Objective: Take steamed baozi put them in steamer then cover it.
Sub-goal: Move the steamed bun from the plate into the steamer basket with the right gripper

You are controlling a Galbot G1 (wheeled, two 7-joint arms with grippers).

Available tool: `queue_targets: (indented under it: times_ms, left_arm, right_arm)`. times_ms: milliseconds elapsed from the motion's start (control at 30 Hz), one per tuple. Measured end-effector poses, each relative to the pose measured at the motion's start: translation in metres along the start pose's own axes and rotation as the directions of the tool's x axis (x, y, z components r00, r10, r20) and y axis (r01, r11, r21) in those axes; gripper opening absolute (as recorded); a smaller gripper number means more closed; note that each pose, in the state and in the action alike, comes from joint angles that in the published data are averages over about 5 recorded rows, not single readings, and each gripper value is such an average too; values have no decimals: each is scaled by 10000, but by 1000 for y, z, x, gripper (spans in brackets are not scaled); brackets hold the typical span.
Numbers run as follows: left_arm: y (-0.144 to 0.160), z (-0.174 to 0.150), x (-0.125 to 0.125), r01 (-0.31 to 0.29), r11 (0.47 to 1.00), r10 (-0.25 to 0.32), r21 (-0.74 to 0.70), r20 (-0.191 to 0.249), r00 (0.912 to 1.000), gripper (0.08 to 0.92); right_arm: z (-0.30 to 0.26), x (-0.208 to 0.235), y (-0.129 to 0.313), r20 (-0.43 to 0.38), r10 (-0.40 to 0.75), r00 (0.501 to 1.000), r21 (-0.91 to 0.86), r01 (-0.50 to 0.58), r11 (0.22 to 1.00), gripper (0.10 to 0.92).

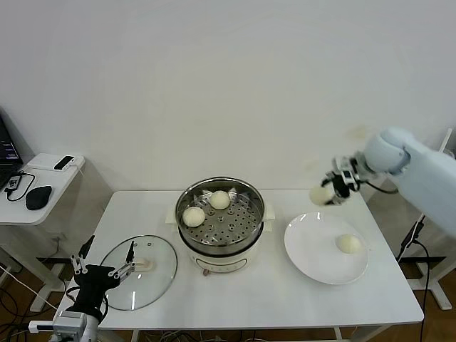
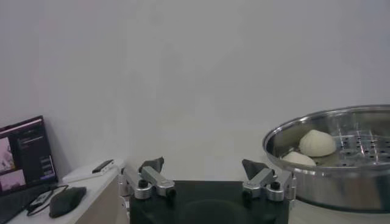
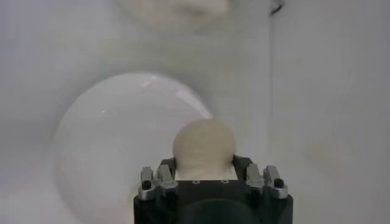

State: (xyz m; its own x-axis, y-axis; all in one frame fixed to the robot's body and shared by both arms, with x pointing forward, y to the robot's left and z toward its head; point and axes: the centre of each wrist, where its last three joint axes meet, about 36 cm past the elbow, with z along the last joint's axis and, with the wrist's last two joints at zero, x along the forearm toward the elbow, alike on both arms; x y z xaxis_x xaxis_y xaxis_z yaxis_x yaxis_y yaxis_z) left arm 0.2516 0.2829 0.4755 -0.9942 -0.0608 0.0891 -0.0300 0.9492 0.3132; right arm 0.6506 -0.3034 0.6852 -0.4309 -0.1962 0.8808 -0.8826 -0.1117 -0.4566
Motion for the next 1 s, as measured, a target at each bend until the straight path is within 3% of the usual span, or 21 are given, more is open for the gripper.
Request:
queue_targets:
  times_ms: [400, 633, 1000]
  left_arm:
    - [-1, -2, 1, 106, 9999, -105, 100, -87, 9999, 823]
    - [-2, -11, 2, 190, 9996, -190, 191, 6, 9998, 823]
    - [2, -17, 6, 417, 9989, -418, 236, 27, 9991, 823]
  right_arm:
    - [-134, -13, -33, 1422, -42, 9898, 2179, -272, 9756, 594]
    - [-189, -50, -16, 1984, -850, 9764, 3580, 86, 9337, 594]
    - [-232, -100, 28, 2032, -1893, 9606, 5963, 319, 8021, 594]
